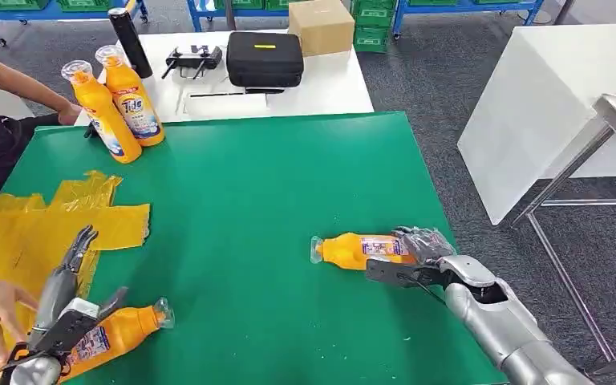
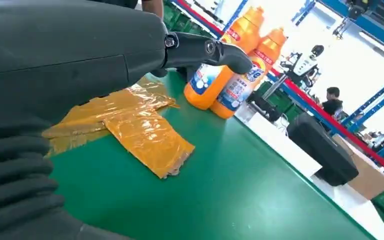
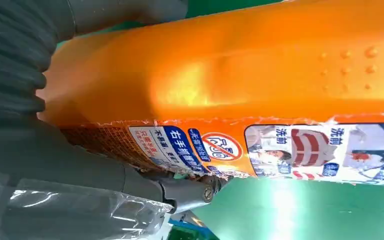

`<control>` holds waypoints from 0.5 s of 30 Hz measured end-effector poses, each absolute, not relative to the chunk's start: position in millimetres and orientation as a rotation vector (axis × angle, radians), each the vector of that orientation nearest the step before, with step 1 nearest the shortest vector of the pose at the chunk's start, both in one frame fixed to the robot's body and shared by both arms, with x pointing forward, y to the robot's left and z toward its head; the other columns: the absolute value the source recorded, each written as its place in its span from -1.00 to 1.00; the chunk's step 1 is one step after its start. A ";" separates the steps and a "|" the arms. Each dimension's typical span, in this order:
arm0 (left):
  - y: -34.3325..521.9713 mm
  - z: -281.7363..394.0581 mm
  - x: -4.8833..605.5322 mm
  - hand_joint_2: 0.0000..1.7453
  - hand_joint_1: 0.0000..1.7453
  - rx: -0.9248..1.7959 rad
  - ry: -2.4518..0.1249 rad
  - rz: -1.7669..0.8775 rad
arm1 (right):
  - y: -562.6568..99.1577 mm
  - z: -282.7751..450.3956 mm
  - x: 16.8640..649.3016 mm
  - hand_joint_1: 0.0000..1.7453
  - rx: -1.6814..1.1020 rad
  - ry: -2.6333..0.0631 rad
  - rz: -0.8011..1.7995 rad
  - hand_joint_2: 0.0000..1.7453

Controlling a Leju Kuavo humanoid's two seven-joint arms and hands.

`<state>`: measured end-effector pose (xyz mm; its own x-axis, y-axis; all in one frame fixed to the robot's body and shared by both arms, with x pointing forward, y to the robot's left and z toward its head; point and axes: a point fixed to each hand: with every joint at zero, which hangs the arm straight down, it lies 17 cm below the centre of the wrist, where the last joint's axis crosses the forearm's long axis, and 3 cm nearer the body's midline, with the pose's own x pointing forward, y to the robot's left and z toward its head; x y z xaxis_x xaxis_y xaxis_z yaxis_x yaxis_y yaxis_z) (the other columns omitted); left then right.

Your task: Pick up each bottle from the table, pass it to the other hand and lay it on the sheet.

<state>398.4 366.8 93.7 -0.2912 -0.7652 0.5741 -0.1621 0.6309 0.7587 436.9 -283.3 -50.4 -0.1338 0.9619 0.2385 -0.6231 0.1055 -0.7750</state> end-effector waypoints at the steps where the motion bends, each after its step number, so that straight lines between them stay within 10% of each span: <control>1: 366.4 95.6 399.3 -1.00 -1.00 0.734 -1.809 -0.694 | -284.8 -51.1 436.6 1.00 -0.480 -0.919 1.459 1.00; 15: 330.6 131.4 399.8 -1.00 -1.00 0.400 -1.955 -0.447 | -299.3 -53.3 434.2 1.00 -0.483 -0.895 1.438 1.00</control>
